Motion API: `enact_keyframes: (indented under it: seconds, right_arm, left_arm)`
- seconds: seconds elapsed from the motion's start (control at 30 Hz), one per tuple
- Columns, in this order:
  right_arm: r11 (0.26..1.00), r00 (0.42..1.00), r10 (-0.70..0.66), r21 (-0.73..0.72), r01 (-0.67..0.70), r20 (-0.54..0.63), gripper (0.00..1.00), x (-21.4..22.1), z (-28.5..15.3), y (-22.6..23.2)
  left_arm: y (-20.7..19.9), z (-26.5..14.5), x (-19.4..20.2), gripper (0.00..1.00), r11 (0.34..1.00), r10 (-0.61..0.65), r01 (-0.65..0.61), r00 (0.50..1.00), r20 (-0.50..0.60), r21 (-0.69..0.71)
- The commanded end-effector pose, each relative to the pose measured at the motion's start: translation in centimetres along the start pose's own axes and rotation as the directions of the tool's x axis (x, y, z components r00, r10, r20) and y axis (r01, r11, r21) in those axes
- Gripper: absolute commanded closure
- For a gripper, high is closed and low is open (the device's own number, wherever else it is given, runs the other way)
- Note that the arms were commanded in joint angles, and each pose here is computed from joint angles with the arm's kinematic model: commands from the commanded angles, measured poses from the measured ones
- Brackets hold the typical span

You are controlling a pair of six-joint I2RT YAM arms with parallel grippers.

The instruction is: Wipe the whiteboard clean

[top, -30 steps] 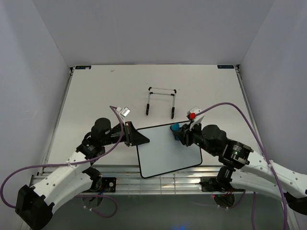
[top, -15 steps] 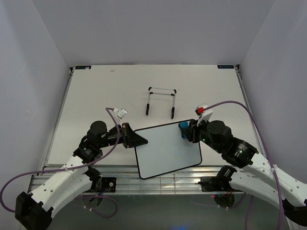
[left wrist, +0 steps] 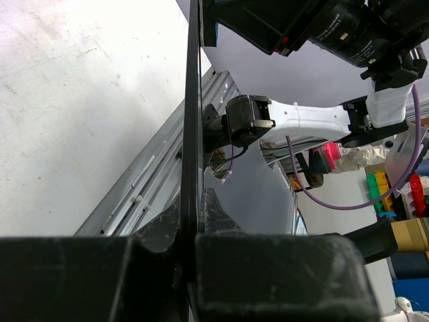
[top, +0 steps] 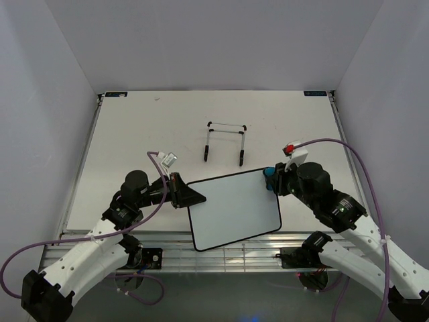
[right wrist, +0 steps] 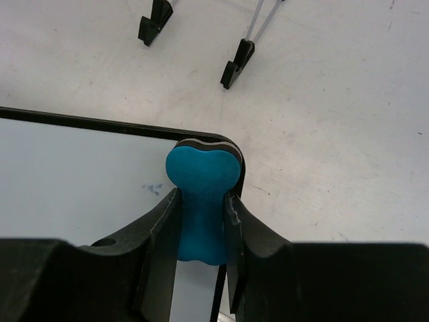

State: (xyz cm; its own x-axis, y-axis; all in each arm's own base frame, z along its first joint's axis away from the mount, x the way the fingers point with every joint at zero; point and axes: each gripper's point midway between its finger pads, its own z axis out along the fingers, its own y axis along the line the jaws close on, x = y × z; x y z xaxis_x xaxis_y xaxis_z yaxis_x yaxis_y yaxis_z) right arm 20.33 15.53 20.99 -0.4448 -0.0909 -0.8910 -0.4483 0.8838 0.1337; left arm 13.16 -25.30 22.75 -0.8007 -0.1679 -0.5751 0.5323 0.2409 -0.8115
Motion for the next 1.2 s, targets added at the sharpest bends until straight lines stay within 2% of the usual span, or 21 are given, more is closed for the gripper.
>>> enact_keyframes:
  seconds: [0.0,0.1,0.2,0.33,0.53,0.6,0.67,0.7,0.8,0.87,1.03,1.17]
  right_arm:
    - [0.998,0.999,-0.007,0.062,0.01,-0.049,0.74,0.6,-0.5,-1.5]
    - [0.999,0.999,0.004,0.051,-0.002,-0.052,0.74,0.4,-0.6,-1.2]
    - [0.994,0.999,0.014,-0.11,-0.019,-0.047,0.74,0.2,-0.2,1.8]
    - [0.948,0.997,0.059,-0.312,-0.07,-0.042,0.75,-0.1,0.1,5.7]
    - [0.901,0.994,0.11,-0.419,-0.108,-0.019,0.75,-0.9,0.7,8.0]
    - [0.916,0.995,0.1,-0.388,-0.103,-0.027,0.75,-0.7,1.2,7.5]
    - [0.975,0.994,0.092,-0.198,-0.101,-0.055,0.75,-0.1,2.2,4.3]
    - [0.996,0.994,0.083,-0.024,-0.085,-0.076,0.75,0.8,2.4,1.1]
    - [0.982,0.995,0.067,0.184,-0.052,-0.078,0.75,1.0,1.7,-2.7]
    - [0.972,0.992,0.073,0.231,-0.047,-0.106,0.75,1.9,1.3,-4.0]
    - [0.977,0.982,0.082,0.211,-0.045,-0.169,0.74,3.8,2.0,-4.1]
    - [0.995,0.982,0.096,0.025,-0.093,-0.164,0.75,3.0,3.0,-0.6]
  left_arm:
    - [-6.9,-1.8,-0.6,1.0,0.943,0.195,-0.196,0.98,0.029,0.268]
    - [-6.7,-1.7,-0.5,1.0,0.945,0.192,-0.191,0.981,0.023,0.266]
    - [-6.7,-1.5,-0.6,1.0,0.944,0.189,-0.188,0.982,0.024,0.269]
    - [-6.9,-1.3,-0.9,1.0,0.943,0.181,-0.181,0.983,0.026,0.279]
    - [-7.0,-1.1,-1.1,1.0,0.941,0.173,-0.171,0.985,0.019,0.29]
    - [-7.2,-1.1,-1.2,1.0,0.94,0.176,-0.175,0.984,0.021,0.293]
    - [-7.3,-1.1,-1.3,1.0,0.939,0.181,-0.18,0.983,0.024,0.294]
    - [-7.4,-1.2,-1.3,1.0,0.937,0.186,-0.186,0.982,0.029,0.295]
    - [-7.5,-1.2,-1.4,1.0,0.937,0.189,-0.191,0.981,0.033,0.294]
    - [-7.4,-1.1,-1.5,1.0,0.937,0.192,-0.194,0.981,0.036,0.291]
    - [-7.9,-1.1,-1.9,1.0,0.933,0.2,-0.203,0.979,0.038,0.297]
    - [-7.9,-1.1,-1.9,1.0,0.933,0.2,-0.201,0.979,0.035,0.299]
